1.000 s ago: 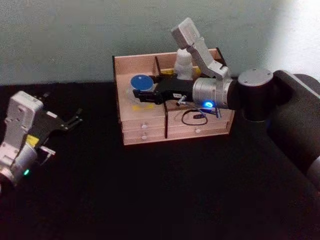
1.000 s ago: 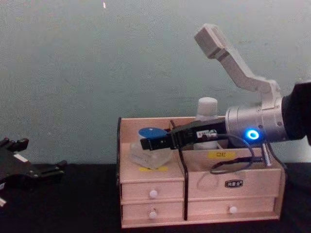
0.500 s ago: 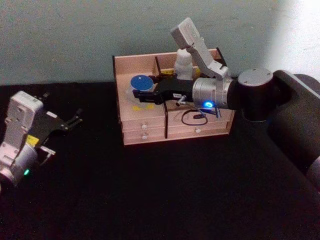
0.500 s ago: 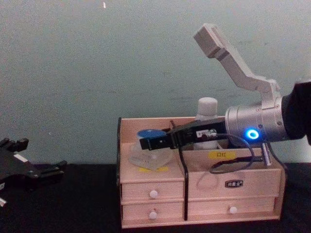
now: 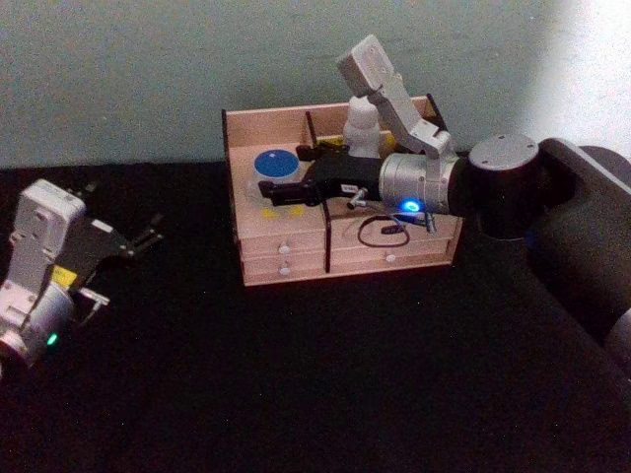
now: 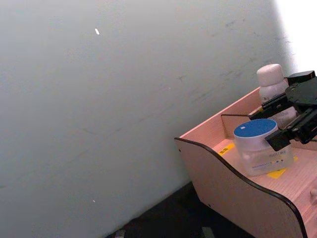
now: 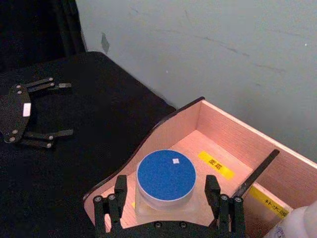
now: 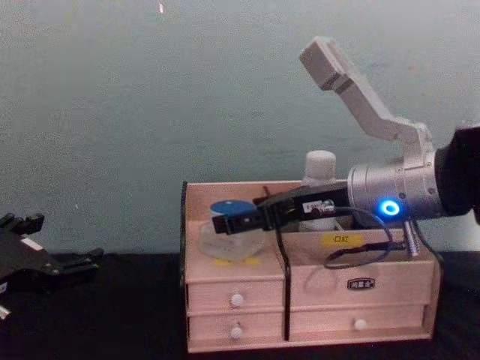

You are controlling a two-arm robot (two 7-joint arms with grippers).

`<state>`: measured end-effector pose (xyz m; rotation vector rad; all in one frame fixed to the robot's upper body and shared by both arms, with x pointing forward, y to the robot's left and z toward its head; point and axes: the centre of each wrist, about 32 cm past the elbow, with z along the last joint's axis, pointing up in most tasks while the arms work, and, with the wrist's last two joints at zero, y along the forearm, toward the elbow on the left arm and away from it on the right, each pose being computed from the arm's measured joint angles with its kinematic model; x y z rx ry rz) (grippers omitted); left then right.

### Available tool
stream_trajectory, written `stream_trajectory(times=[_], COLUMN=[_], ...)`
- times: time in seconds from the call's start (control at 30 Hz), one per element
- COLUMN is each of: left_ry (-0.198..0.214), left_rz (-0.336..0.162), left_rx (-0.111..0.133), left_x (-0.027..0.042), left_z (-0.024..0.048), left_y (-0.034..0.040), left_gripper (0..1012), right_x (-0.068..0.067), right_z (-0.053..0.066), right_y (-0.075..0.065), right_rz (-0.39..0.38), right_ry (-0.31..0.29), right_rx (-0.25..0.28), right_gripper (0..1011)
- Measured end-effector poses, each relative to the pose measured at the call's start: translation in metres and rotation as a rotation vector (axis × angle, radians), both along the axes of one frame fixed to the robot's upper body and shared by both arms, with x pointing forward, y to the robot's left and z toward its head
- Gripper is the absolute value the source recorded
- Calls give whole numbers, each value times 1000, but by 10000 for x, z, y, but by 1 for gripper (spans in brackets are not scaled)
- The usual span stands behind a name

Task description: Pick up the facial cleanser and watermelon frost from the table and place them into the tiered storage box.

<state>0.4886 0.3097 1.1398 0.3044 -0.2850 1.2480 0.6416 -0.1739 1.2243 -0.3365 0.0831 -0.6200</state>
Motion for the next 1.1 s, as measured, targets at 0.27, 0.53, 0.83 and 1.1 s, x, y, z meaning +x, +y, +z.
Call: stream_trajectory(times=[0.27, 0.53, 0.83, 1.1], left_ry=[0, 0, 0, 0], left_rz=[0, 0, 0, 0], left_rx=[0, 0, 0, 0], left_x=[0, 0, 0, 0], left_z=[0, 0, 0, 0], left_y=[0, 0, 0, 0], left_gripper=[1001, 1001, 1001, 1001], right_x=[-65, -225, -554, -854], right_z=[43, 137, 157, 158], right_y=[-43, -243, -798, -1299], right_rz=[6, 30, 54, -42], right_ry=[-37, -72, -41, 0], right_rx=[16, 56, 80, 56], right_gripper=[1003, 1003, 1002, 1002])
